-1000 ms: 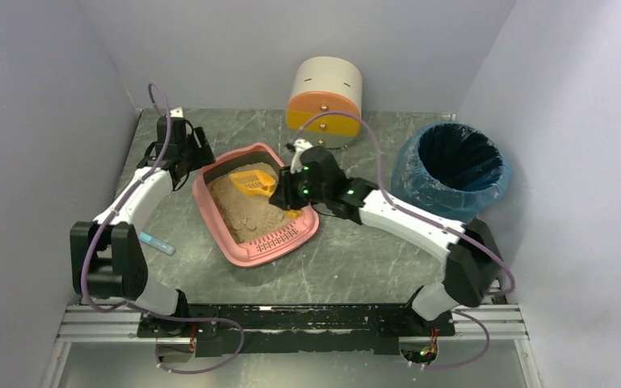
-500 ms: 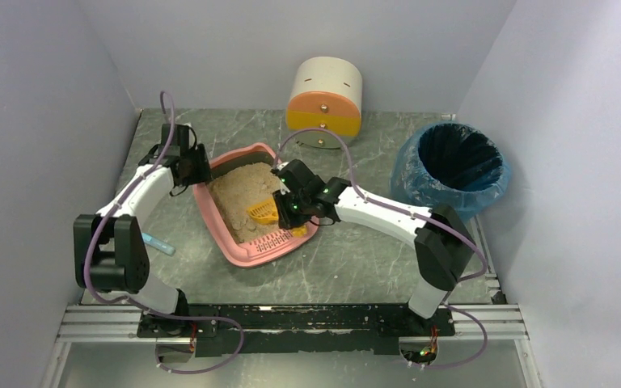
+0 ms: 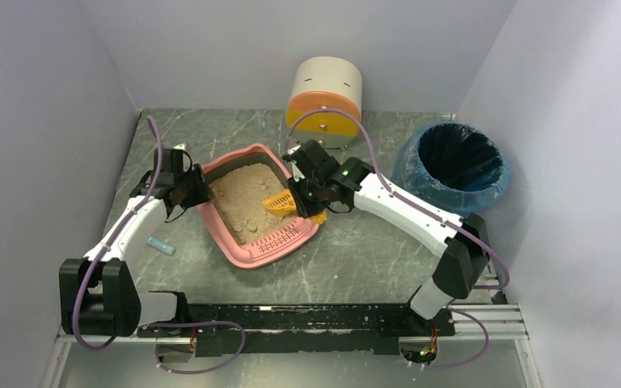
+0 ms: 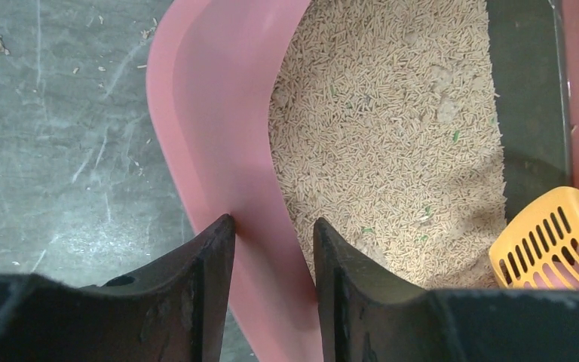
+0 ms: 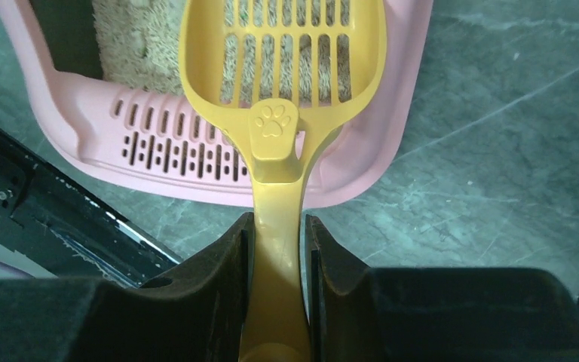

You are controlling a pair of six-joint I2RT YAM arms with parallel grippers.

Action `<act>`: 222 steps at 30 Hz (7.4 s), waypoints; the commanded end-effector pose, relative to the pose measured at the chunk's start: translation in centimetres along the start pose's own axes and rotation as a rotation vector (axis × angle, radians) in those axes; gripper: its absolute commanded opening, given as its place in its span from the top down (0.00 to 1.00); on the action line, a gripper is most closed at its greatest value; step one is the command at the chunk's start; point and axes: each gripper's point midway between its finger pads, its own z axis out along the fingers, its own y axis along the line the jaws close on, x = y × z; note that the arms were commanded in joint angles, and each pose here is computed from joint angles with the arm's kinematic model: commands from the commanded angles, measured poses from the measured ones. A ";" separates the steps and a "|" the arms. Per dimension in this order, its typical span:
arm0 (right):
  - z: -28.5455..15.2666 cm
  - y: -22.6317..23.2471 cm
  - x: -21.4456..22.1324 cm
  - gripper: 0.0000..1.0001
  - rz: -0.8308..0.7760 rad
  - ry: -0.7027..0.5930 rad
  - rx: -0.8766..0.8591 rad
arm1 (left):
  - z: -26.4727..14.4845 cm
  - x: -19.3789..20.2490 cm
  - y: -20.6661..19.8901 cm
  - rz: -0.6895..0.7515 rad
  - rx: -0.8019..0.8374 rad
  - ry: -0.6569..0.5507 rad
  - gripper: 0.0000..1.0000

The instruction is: Clean the litter box

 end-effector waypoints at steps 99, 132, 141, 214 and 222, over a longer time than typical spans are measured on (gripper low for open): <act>12.8 1.5 -9.1 1.00 -0.079 -0.092 0.090 | -3.3 1.4 -0.7 0.063 0.092 -0.061 0.33; 8.3 0.6 -3.7 1.00 -0.438 -0.150 -0.027 | -3.5 1.2 0.3 0.088 -0.016 -0.082 0.36; 6.2 1.6 -1.1 1.00 -0.455 -0.083 -0.120 | -4.1 1.0 -0.3 0.094 0.002 -0.109 0.36; 8.6 2.5 -6.7 1.00 -0.375 -0.689 0.008 | -8.1 -0.8 -2.5 0.106 0.056 -0.273 0.31; 6.7 1.4 -4.3 1.00 -0.433 -0.605 0.034 | -9.8 -1.8 -3.6 0.140 0.121 -0.343 0.28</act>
